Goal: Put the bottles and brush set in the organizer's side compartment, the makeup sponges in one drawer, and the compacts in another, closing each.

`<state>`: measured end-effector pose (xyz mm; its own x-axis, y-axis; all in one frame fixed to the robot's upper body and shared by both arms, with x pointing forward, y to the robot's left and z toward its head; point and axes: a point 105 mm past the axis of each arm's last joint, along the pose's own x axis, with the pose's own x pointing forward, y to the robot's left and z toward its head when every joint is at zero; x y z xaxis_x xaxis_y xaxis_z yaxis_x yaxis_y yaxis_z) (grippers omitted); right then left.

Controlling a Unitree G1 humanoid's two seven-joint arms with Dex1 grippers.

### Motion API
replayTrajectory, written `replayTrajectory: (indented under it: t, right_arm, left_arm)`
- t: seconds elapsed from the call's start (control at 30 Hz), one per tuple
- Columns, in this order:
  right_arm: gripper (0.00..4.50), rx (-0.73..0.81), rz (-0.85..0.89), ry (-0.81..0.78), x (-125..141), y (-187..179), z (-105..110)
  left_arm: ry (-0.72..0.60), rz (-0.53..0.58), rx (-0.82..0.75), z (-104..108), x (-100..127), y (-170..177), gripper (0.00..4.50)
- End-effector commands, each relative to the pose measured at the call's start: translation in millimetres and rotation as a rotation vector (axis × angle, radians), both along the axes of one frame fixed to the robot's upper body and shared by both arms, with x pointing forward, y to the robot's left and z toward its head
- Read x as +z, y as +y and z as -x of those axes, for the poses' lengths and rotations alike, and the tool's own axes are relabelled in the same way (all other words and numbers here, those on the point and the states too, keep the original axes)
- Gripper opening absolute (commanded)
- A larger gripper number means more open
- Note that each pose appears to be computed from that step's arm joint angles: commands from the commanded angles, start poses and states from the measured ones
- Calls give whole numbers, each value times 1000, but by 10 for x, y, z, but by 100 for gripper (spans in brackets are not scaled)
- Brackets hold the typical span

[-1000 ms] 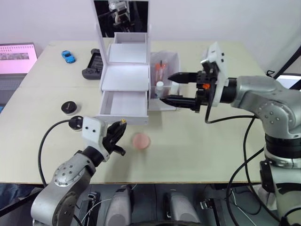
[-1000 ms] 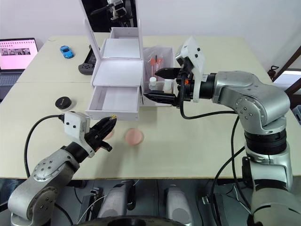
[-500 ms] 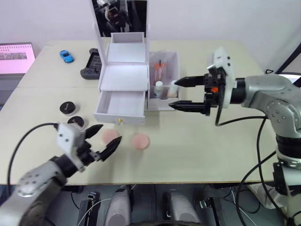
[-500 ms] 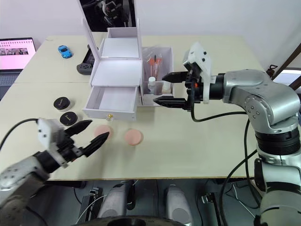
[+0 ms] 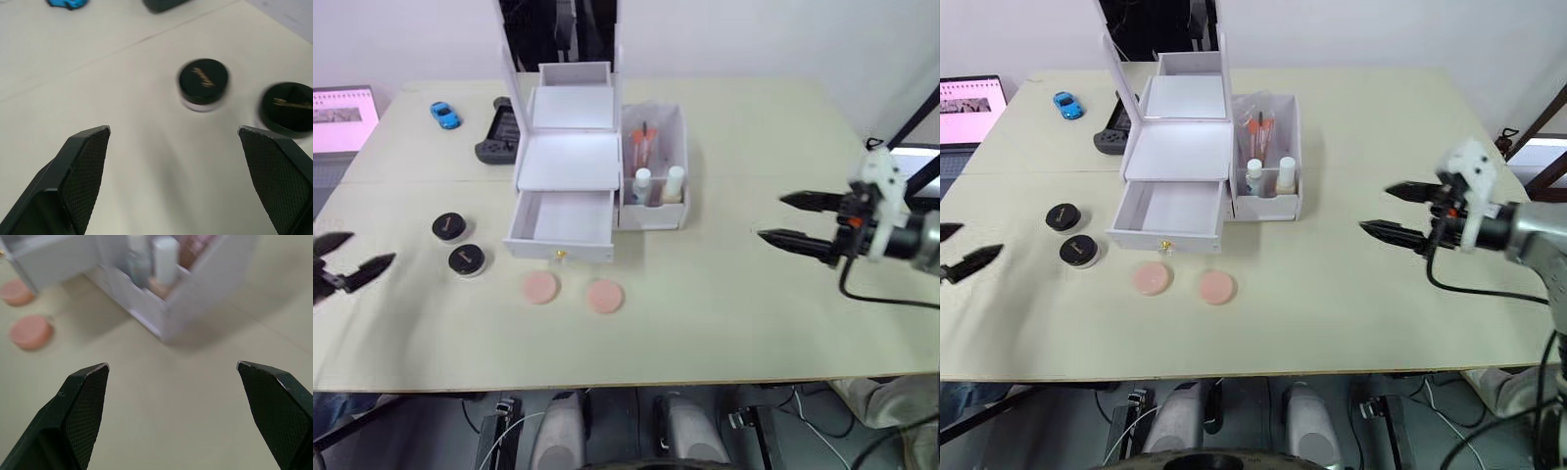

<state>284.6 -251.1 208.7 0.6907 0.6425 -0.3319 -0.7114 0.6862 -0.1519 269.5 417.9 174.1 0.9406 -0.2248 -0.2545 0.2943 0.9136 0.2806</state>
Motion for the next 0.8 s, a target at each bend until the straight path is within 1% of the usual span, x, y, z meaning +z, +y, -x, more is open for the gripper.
replayTrajectory:
  t: [0.03, 0.17, 0.3, 0.37, 0.47, 0.57, 0.63, 0.7, 0.73, 0.8]
  right_arm:
    - [450, -84, 13, -81, 110, -196, 41]
    - [450, -124, 78, -57, -24, -326, 74]
    - [450, -96, 53, -92, 104, -212, 36]
    - [450, -60, 62, -108, 173, -126, 20]
    - [450, -15, 70, -151, 298, 28, -36]
    - [450, 84, 116, -198, 404, 255, -64]
    - [450, 146, 91, -207, 504, 438, -64]
    - [450, 220, 80, -213, 592, 644, -31]
    - [450, 249, 77, -210, 619, 721, -15]
    - [450, 326, 54, -163, 648, 876, 37]
  left_arm:
    - [6, -29, 26, -29, 52, 148, 439]
    - [-11, -34, 19, -120, 99, 157, 439]
    - [-22, -31, -37, -206, 118, 42, 439]
    - [-23, -37, -100, -239, 136, -82, 439]
    - [-18, -21, -218, -217, 192, -281, 439]
    - [64, 16, -382, -42, 148, -592, 439]
    - [128, 46, -473, 123, 91, -822, 439]
    - [218, 104, -555, 322, 33, -1058, 439]
    - [251, 126, -587, 402, 22, -1163, 439]
    - [271, 119, -631, 497, -7, -1375, 439]
